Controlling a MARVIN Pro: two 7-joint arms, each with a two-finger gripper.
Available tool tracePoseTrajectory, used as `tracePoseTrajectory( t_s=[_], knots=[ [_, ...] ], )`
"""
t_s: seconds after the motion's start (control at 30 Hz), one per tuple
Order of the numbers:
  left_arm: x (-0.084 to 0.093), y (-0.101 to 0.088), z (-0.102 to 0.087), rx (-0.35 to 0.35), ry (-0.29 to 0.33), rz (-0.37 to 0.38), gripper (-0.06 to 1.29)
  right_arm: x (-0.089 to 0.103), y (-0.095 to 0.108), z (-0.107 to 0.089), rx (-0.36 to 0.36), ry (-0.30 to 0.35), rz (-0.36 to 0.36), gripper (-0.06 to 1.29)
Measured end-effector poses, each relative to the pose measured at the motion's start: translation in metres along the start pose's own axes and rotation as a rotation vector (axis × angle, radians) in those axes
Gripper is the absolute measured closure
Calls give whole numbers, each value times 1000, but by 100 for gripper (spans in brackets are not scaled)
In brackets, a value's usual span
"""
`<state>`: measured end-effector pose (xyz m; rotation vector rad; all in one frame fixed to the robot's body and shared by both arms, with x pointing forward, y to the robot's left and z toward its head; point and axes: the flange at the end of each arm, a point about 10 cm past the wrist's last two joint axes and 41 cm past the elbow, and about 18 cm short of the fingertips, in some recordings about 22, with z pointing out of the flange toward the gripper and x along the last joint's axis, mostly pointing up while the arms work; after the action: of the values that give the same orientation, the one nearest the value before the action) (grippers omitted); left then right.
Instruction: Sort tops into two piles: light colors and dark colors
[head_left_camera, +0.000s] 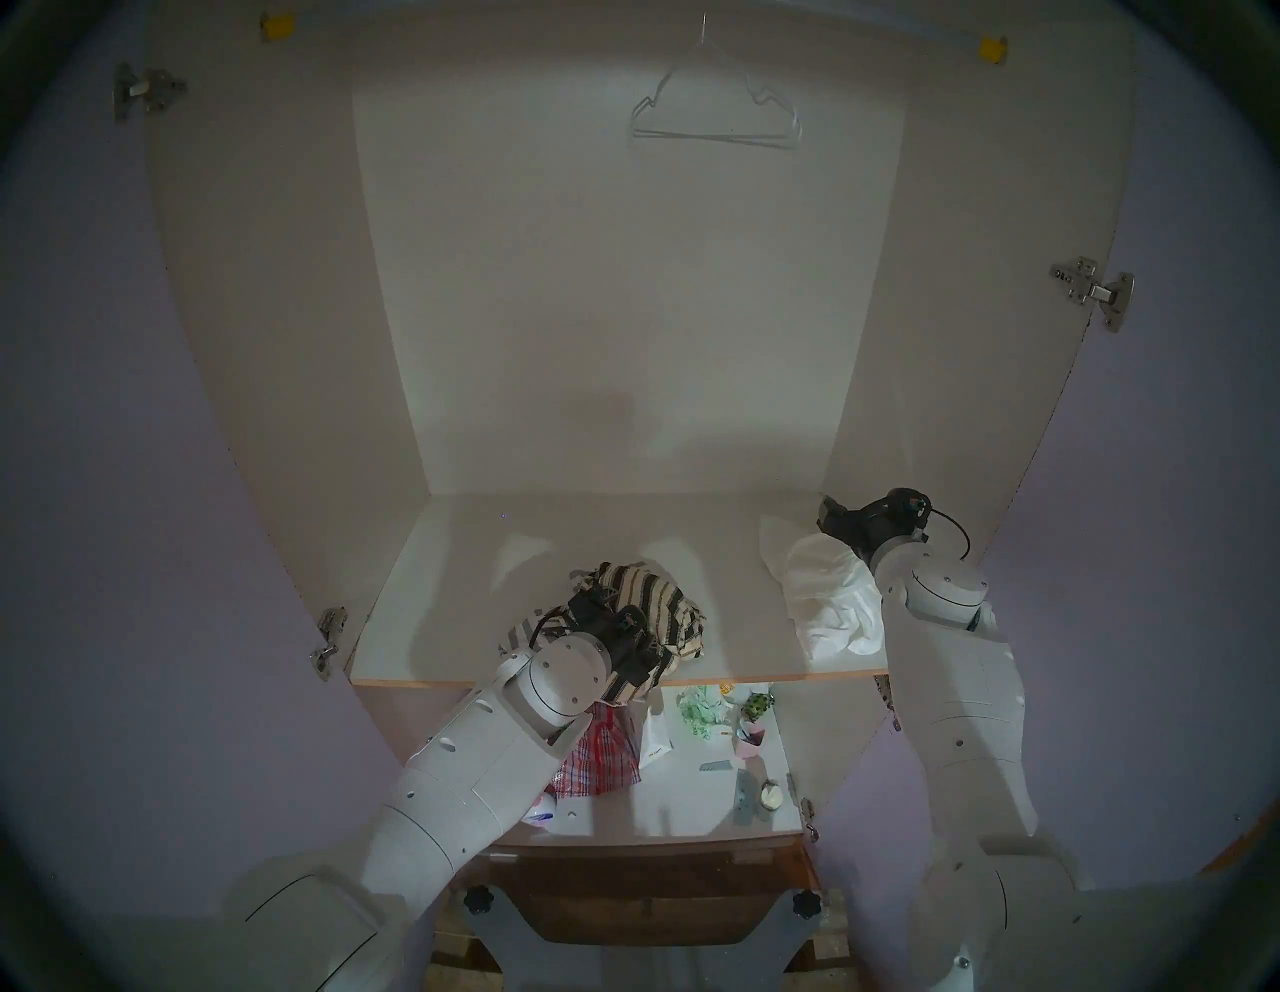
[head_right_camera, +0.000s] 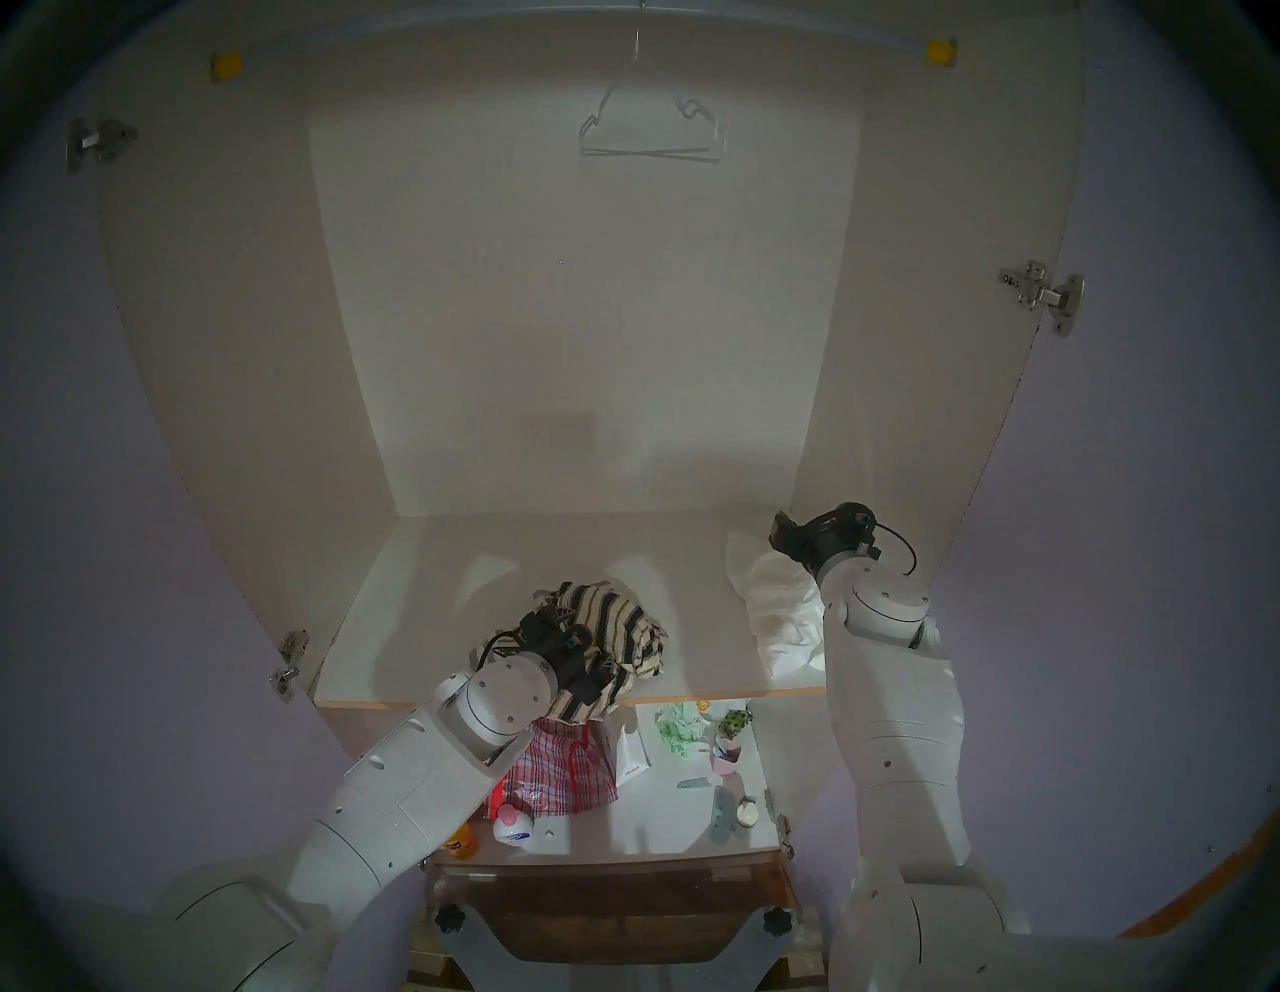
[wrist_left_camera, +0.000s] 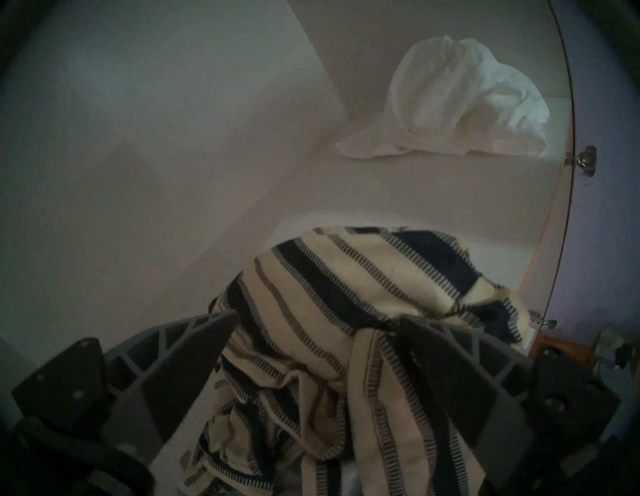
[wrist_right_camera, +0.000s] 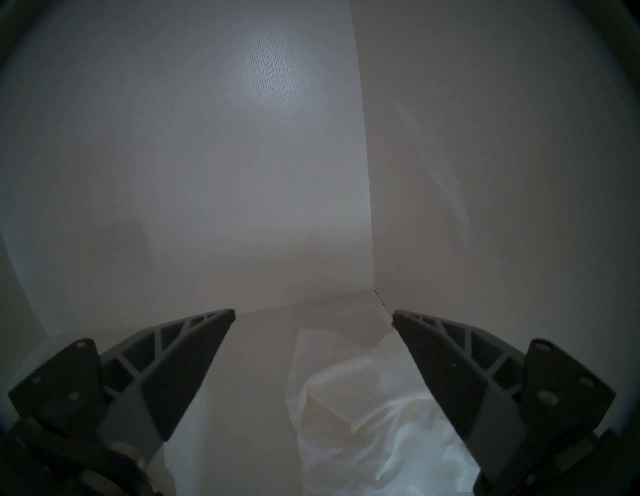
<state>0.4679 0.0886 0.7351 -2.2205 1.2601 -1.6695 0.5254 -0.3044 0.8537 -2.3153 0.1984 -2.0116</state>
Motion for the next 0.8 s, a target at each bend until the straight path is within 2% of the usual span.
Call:
tracePoseTrajectory(
  t_s=[0.2, 0.6, 0.63, 0.67, 0.73, 0.77, 0.8],
  knots=[
    [0, 5, 3, -44, -6, 9, -2, 0, 0, 0, 0, 0, 0, -1],
    [-7, 6, 9, -118, -58, 55, -2, 0, 0, 0, 0, 0, 0, -1],
    [-8, 6, 10, -116, -60, 60, 1, 0, 0, 0, 0, 0, 0, -1],
    [-8, 5, 10, -113, -61, 61, 28, 0, 0, 0, 0, 0, 0, -1],
    [-9, 3, 11, -98, -57, 57, 105, 0, 0, 0, 0, 0, 0, -1],
    [-9, 0, 11, -62, -48, 49, 121, 0, 0, 0, 0, 0, 0, -1],
    [-8, -3, 11, -33, -36, 49, 125, 0, 0, 0, 0, 0, 0, -1]
  ],
)
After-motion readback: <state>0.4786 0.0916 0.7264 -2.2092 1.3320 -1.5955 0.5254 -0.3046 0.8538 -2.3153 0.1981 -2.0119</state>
